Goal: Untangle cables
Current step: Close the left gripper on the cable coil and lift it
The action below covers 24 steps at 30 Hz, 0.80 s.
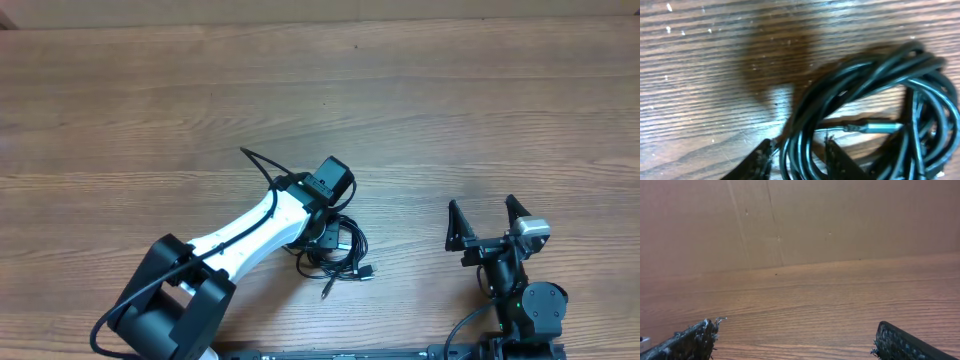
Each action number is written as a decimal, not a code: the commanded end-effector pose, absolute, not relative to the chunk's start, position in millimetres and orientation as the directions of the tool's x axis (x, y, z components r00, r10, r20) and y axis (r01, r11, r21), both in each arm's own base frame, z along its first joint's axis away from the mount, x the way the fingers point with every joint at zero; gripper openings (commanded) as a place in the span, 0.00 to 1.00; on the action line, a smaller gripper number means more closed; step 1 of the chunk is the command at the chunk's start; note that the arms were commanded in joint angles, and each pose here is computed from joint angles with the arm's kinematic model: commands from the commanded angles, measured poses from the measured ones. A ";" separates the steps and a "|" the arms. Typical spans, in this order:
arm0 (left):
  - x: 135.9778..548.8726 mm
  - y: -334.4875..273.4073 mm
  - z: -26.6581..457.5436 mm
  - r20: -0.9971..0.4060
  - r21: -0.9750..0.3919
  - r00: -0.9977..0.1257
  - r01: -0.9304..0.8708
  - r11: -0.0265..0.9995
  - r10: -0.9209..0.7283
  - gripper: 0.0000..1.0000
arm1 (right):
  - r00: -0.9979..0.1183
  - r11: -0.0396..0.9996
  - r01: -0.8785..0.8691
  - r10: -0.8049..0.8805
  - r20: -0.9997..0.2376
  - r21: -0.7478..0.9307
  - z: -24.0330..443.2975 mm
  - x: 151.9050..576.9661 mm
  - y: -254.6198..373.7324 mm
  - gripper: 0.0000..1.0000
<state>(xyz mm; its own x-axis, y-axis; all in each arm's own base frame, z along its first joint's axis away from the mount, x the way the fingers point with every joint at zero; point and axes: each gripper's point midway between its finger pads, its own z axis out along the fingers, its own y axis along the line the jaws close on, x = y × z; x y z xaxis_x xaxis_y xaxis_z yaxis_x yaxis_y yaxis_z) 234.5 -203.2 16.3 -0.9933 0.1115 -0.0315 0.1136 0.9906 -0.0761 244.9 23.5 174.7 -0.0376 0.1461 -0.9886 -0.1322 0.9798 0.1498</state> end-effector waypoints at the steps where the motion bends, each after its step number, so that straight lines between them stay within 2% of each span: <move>1: 238.3 -203.0 13.1 -0.040 -0.046 -0.993 0.114 0.992 0.112 0.31 | -0.035 0.980 -0.128 0.152 -0.988 0.156 171.9 245.1 23.0 1.00; 4: 236.3 -203.8 6.8 -0.020 -0.047 -0.994 0.112 0.993 0.112 0.29 | -0.035 0.980 -0.128 0.152 -0.988 0.156 171.9 245.1 23.0 1.00; 8: 231.5 -203.3 -2.9 0.017 -0.041 -0.993 0.112 0.993 0.113 0.04 | -0.035 0.980 -0.128 0.152 -0.988 0.156 171.9 245.1 23.0 1.00; 11: 230.1 -202.3 -4.0 0.026 -0.036 -0.991 0.131 0.991 0.132 0.04 | -0.035 0.980 -0.128 0.152 -0.988 0.156 171.9 245.1 23.0 1.00; 14: 237.9 -203.5 9.9 0.000 -0.040 -0.968 0.250 0.967 0.250 0.04 | -0.035 0.980 -0.128 0.152 -0.988 0.156 171.9 245.1 23.0 1.00; 24: 295.8 -206.1 109.8 -0.194 -0.008 -0.913 0.368 0.930 0.359 0.04 | -0.035 0.980 -0.128 0.152 -0.988 0.156 171.9 245.1 23.0 1.00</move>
